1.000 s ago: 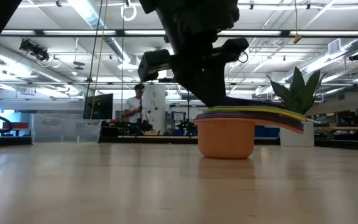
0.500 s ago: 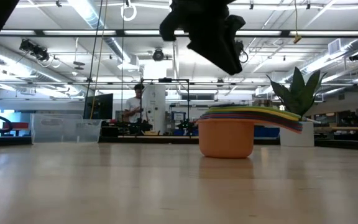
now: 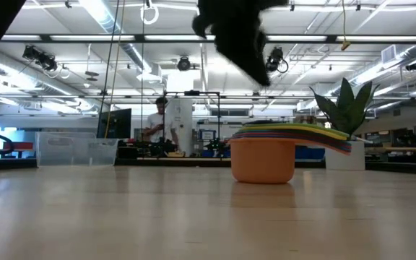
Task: Nest measuring cups in basket
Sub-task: Stack the dark blue measuring cup on top of the green measuring cup
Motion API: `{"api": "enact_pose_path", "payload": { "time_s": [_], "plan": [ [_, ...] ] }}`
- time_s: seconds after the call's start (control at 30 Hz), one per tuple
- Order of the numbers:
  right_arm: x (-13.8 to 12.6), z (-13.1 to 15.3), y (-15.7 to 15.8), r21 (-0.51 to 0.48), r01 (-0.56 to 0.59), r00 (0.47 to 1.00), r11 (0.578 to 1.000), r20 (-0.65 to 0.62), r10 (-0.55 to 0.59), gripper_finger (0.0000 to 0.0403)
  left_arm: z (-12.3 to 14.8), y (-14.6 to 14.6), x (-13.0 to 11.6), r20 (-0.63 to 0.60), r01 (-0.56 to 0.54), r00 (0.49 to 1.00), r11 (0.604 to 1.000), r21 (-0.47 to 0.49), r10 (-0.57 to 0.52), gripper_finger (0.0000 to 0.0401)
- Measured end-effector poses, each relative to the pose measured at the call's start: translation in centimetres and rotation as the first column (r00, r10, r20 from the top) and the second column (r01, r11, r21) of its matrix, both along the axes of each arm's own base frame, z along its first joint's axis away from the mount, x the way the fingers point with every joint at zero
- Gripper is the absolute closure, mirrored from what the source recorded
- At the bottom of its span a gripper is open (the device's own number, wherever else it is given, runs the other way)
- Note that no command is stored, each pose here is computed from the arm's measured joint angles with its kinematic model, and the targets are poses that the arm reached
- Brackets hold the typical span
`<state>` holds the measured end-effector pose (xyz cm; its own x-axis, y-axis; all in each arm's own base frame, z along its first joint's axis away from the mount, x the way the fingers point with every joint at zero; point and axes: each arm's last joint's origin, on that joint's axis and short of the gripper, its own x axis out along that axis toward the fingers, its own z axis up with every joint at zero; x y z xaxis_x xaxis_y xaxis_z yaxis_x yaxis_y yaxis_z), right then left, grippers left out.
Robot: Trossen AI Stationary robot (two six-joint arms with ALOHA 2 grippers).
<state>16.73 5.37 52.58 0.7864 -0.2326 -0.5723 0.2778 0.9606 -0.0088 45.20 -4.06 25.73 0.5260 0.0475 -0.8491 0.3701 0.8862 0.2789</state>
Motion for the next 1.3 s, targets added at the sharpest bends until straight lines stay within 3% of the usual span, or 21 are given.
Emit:
{"api": "enact_pose_path", "payload": {
  "time_s": [0.17,0.3,0.57,0.7,0.97,1.3],
  "plan": [
    [0.0,0.0,0.0,0.001,0.001,1.0,1.0,0.001,-0.001,0.04,-2.5,4.3,-1.0,-0.134,-0.285,0.952,0.956,-0.065,0.275,0.0321],
    [0.0,0.0,0.0,-0.001,0.003,1.0,1.0,0.001,-0.003,0.04,-4.2,6.2,-1.4,-0.172,-0.367,0.921,0.927,-0.076,0.351,0.0332],
    [0.0,0.0,0.0,-0.007,0.008,1.0,1.0,0.006,-0.008,0.04,-4.8,6.8,-0.8,-0.102,-0.322,0.945,0.935,-0.148,0.31,0.0337],
    [0.0,0.1,0.0,-0.006,0.008,1.0,1.0,0.009,-0.008,0.04,-4.8,6.7,-0.7,-0.093,-0.298,0.954,0.943,-0.148,0.286,0.0337],
    [0.0,0.1,0.0,-0.006,0.008,1.0,1.0,0.01,-0.008,0.04,-7.3,6.4,-0.2,-0.156,-0.284,0.953,0.944,-0.166,0.259,0.0337],
    [0.0,0.1,0.0,-0.004,0.008,1.0,1.0,0.015,-0.008,0.04,-7.5,6.2,0.7,-0.081,-0.198,0.979,0.96,-0.196,0.185,0.0337]
  ]
}}
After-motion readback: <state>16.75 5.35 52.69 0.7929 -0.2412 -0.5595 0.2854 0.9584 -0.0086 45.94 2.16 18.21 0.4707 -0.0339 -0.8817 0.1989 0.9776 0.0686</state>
